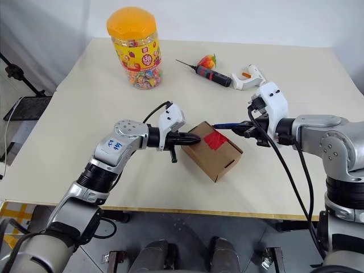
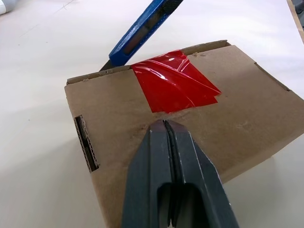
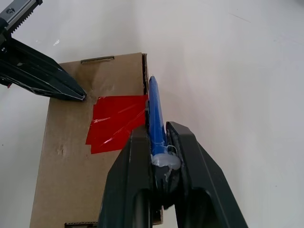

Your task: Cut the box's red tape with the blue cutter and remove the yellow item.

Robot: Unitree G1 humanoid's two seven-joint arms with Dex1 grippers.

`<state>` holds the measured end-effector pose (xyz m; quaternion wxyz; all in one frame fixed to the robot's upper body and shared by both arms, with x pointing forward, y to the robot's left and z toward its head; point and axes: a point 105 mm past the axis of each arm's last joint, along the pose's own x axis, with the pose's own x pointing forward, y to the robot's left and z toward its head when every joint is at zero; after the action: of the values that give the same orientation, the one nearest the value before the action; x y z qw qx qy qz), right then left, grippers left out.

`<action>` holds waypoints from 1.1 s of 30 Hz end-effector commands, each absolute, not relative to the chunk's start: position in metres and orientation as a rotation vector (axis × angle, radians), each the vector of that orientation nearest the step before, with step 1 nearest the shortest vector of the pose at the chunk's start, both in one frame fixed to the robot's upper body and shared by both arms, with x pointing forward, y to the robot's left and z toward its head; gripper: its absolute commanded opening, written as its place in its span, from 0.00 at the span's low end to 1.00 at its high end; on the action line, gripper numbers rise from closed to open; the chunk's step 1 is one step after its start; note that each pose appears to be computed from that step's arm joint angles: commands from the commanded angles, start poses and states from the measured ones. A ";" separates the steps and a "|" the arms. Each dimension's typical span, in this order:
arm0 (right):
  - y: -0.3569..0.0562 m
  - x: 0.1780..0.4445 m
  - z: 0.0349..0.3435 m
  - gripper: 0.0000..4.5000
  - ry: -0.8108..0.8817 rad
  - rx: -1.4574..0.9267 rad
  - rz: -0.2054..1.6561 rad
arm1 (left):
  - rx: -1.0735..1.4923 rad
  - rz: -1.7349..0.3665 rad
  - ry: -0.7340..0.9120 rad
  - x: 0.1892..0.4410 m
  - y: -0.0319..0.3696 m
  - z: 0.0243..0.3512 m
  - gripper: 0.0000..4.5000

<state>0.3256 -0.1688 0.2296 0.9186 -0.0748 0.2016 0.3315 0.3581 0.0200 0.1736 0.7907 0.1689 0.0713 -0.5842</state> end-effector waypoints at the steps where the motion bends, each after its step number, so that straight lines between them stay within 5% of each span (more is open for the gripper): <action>1: -0.166 0.325 0.255 0.04 0.314 -0.150 0.691 | 0.384 -1.254 0.162 0.358 0.019 0.172 0.00; 33: -0.171 0.321 0.241 0.04 0.520 -0.268 0.711 | 0.418 -1.197 0.279 0.363 0.017 0.160 0.00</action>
<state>0.3226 -0.1673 0.2381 0.8976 -0.1242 0.2435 0.3460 0.3605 0.0150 0.1742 0.7930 0.1825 0.0967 -0.5732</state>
